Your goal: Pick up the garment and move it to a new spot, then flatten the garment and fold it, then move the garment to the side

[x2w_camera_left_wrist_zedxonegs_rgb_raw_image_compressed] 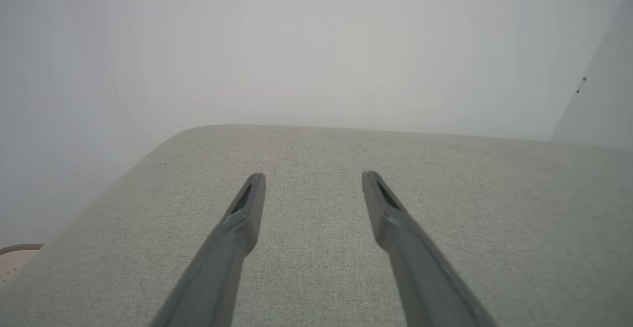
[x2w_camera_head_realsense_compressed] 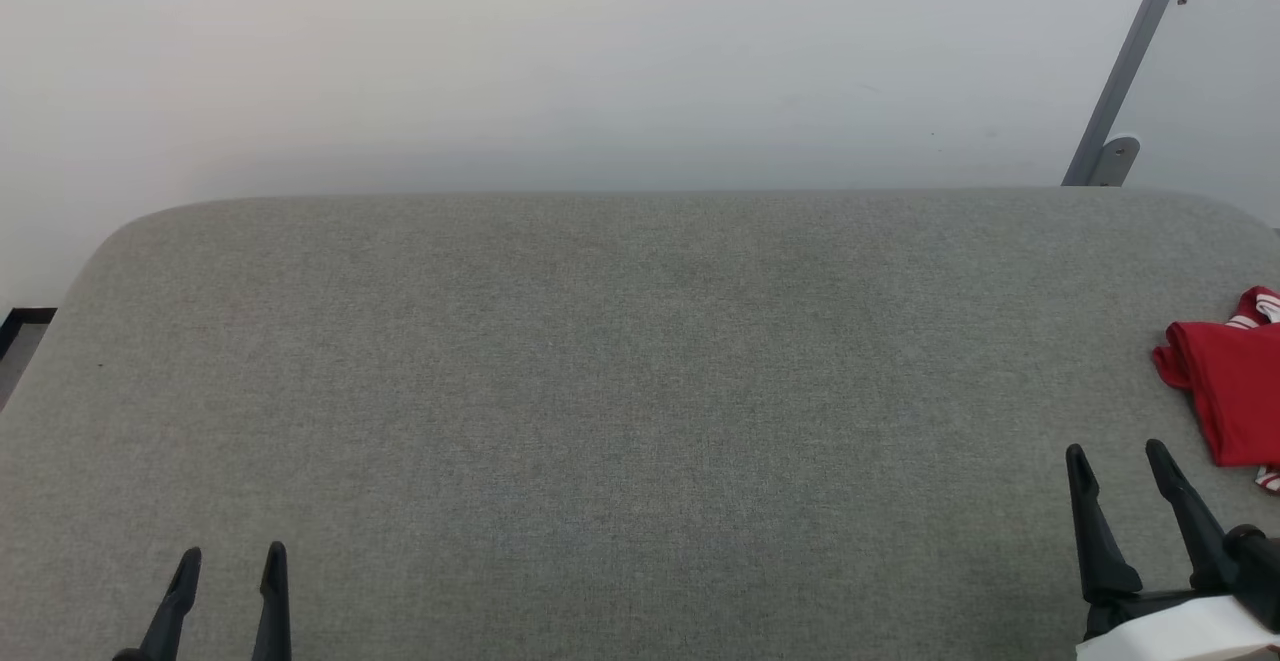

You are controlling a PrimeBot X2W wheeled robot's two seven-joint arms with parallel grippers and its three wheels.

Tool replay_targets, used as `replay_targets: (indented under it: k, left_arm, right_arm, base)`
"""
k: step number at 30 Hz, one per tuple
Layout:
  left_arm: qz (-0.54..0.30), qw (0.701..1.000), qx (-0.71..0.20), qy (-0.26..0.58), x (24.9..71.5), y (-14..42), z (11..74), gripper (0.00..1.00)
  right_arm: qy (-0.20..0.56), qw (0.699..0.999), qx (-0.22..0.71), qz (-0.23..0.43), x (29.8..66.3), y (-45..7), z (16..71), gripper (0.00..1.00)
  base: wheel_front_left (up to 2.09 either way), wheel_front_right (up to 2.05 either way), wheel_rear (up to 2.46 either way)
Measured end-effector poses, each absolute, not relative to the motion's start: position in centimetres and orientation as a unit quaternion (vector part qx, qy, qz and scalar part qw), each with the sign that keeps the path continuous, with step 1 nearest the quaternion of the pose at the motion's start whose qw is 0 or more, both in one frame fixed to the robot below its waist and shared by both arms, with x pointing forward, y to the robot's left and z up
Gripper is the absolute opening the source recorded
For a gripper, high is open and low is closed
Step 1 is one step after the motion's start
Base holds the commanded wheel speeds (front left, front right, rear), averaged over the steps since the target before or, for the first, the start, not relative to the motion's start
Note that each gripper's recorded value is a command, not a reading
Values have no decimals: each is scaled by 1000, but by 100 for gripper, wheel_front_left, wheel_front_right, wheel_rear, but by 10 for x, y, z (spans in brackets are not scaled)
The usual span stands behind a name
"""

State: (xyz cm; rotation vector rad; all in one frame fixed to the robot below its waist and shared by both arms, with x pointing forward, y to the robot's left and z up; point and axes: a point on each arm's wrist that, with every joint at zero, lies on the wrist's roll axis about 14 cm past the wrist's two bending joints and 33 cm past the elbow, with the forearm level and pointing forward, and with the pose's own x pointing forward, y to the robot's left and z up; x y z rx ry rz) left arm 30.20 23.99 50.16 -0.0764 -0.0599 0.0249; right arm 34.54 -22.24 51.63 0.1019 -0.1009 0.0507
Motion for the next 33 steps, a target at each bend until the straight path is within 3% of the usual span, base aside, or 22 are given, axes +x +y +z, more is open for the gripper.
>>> replay_targets:
  k: [13, 14, 20, 33]
  left_arm:
    - [18, 999, -42, -28, 301, 241, 500, 100]
    - [18, 999, -42, -26, 301, 241, 498, 0]
    - [26, 997, -71, 7, 295, 235, 476, 0]
    - [49, 981, -186, 13, 306, 238, 474, 0]
  right_arm:
    - [-49, 997, 57, 27, 345, -218, 515, 100]
    - [-47, 997, 58, 27, 345, -218, 513, 0]
    - [-6, 997, 80, 18, 336, -215, 487, 0]
    - [6, 981, 195, -10, 341, -219, 484, 0]
  base:
    - [0, 0, 0]
    - [0, 0, 0]
    - [0, 0, 0]
    - [0, 0, 0]
